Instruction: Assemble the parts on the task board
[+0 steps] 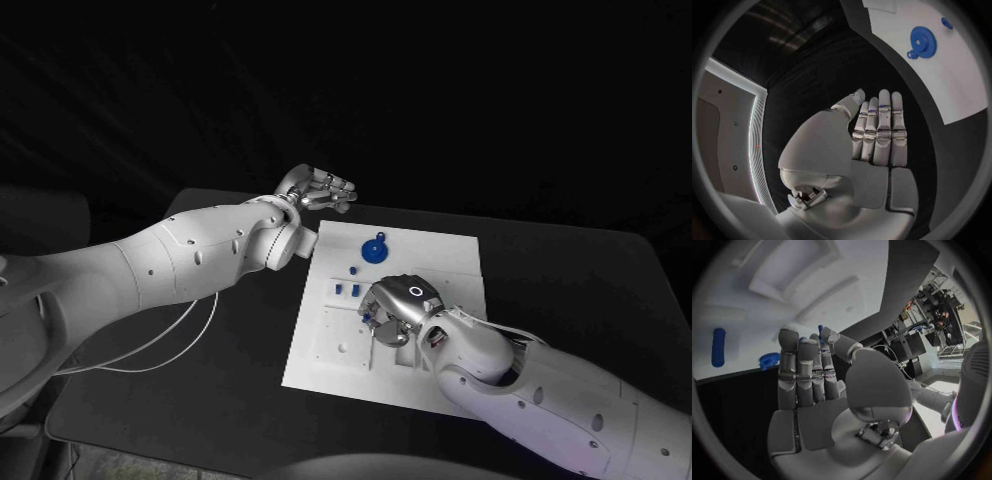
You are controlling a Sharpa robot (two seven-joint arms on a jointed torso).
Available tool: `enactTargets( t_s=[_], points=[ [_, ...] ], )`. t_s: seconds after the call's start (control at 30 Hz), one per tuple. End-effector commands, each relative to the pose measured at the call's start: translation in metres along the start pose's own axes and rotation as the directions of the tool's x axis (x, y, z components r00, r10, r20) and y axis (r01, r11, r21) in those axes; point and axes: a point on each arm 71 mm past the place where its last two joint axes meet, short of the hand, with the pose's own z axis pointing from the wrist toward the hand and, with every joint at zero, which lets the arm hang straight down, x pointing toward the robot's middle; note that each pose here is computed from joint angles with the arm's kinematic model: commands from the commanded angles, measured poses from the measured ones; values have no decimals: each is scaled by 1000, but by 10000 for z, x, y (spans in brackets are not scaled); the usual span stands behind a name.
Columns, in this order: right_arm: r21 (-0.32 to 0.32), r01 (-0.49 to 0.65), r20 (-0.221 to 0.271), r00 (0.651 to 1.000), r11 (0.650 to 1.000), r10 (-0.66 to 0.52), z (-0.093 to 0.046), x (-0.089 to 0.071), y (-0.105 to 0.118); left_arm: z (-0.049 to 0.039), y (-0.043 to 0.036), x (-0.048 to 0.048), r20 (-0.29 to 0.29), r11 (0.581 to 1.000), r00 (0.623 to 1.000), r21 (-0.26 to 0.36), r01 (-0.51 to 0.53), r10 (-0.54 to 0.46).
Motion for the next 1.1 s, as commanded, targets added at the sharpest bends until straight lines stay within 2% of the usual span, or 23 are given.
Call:
enactTargets(
  t_s=[0.03,0.37,1.1],
  points=[
    [-10,29,-9,1000,1000,-29,-5,54,28,9,-22,40,-21,1000,1000,3,16,-16],
    [-4,28,-23,999,1000,-28,-13,134,41,16,-17,40,-22,1000,1000,1,21,-21],
    [-7,28,-34,999,1000,-28,5,184,66,22,-18,52,-26,1000,999,-1,22,-22]
  ],
)
